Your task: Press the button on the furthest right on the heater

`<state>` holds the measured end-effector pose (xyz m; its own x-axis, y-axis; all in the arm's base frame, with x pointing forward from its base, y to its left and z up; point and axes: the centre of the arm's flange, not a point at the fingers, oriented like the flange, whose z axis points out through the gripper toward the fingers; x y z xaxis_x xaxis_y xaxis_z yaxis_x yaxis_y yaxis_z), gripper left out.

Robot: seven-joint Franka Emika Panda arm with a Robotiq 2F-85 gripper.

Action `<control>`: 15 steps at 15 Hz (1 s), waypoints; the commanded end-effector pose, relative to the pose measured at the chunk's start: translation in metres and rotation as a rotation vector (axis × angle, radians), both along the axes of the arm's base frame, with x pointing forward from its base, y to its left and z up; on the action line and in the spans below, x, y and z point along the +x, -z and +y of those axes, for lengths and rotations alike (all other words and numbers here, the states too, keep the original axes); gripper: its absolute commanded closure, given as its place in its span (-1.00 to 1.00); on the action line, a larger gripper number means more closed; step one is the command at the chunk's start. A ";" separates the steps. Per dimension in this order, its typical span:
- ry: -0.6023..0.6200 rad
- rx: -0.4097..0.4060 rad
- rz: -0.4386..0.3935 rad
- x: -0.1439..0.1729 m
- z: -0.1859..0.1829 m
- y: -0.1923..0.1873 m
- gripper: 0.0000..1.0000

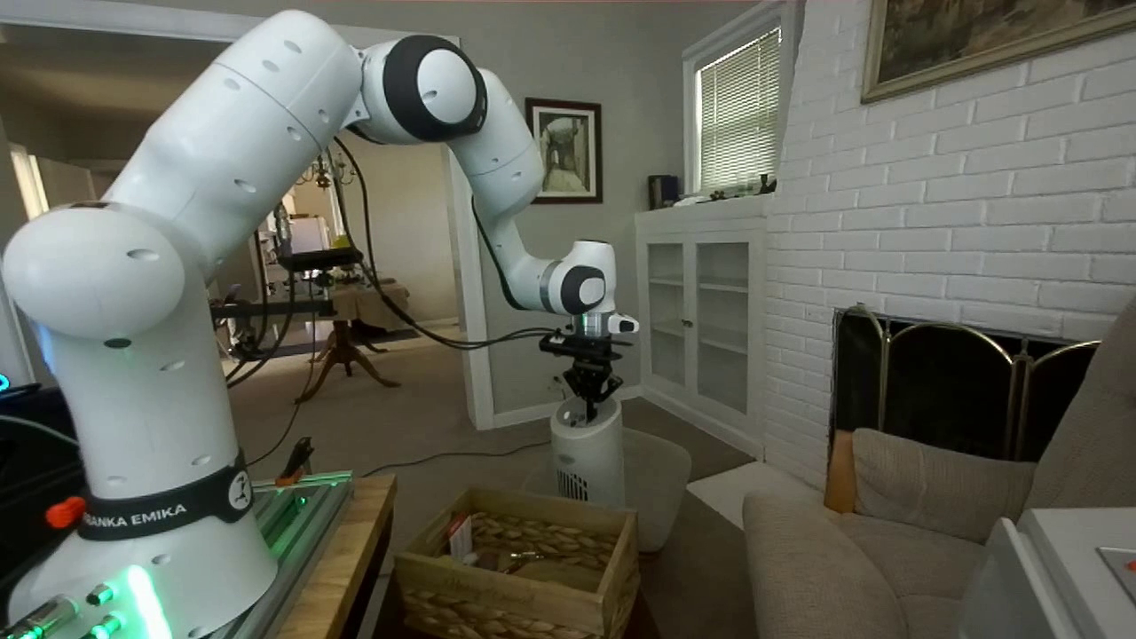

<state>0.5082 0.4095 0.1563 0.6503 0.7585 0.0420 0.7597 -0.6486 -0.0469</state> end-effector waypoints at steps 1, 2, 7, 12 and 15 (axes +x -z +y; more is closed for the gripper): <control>0.002 -0.019 -0.019 -0.007 -0.003 0.010 1.00; 0.005 -0.023 -0.022 -0.009 -0.006 0.004 1.00; 0.026 -0.046 -0.054 -0.030 -0.025 -0.042 0.22; 0.066 -0.065 -0.076 -0.057 -0.041 -0.093 -0.47; 0.095 -0.074 -0.079 -0.073 -0.052 -0.118 -0.92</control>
<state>0.4675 0.3773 0.2437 0.6940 0.7177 0.0570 0.7174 -0.6960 0.0292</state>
